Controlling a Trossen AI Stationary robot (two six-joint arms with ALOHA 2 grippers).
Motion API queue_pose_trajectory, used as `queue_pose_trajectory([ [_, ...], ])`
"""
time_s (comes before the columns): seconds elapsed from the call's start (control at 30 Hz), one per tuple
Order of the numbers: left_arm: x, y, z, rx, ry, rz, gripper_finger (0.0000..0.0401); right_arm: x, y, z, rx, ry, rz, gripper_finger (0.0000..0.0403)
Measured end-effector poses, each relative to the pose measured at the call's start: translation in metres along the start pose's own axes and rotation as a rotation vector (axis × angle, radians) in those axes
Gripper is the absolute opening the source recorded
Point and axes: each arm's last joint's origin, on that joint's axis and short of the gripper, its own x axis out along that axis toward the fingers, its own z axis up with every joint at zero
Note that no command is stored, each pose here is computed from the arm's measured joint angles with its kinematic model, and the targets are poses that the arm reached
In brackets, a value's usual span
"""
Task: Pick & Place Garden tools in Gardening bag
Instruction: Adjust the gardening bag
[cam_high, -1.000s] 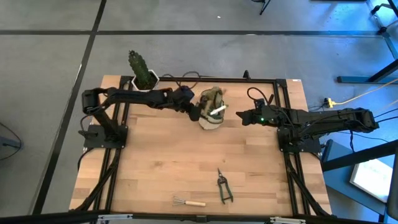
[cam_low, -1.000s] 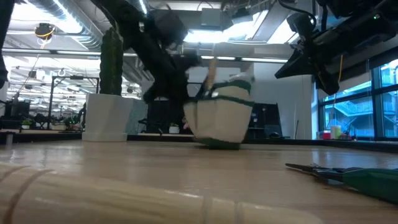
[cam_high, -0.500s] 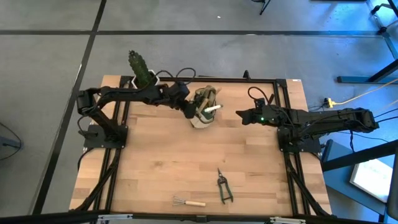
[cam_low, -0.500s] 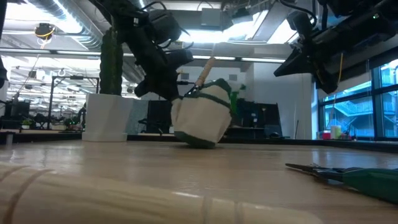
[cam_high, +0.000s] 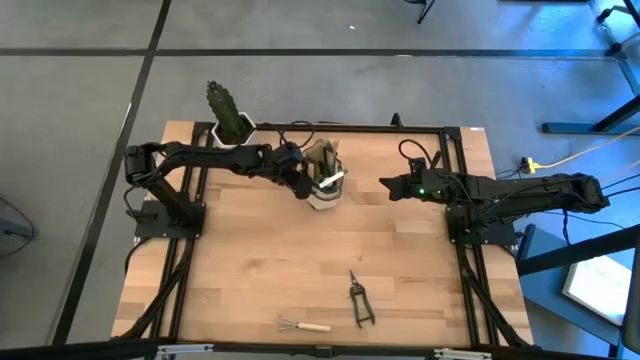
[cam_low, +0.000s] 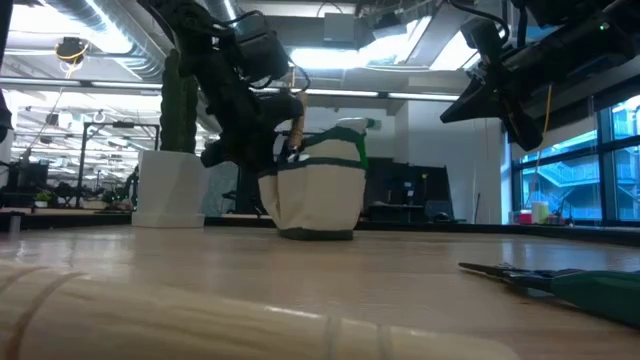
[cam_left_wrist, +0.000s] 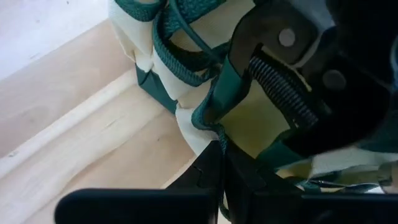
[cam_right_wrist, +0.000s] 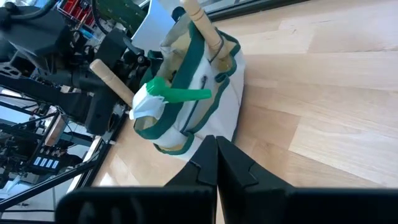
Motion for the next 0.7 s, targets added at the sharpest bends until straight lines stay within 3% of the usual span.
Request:
queue_pose_trajectory([
  [0.23, -0.015, -0.007, 0.002, 0.005, -0.082, 0.006, 0.0042, 0.0, 0.0, 0.0, 0.0, 0.0, 0.0, 0.0],
  [0.5, -0.036, 0.005, 0.003, -0.03, -0.112, 0.105, 0.0113, 0.0, 0.0, 0.0, -0.001, 0.0, -0.002, 0.0],
  [0.7, -0.053, 0.007, 0.009, -0.058, -0.189, 0.102, 0.0145, 0.0, 0.0, 0.0, -0.001, -0.004, -0.004, 0.0],
])
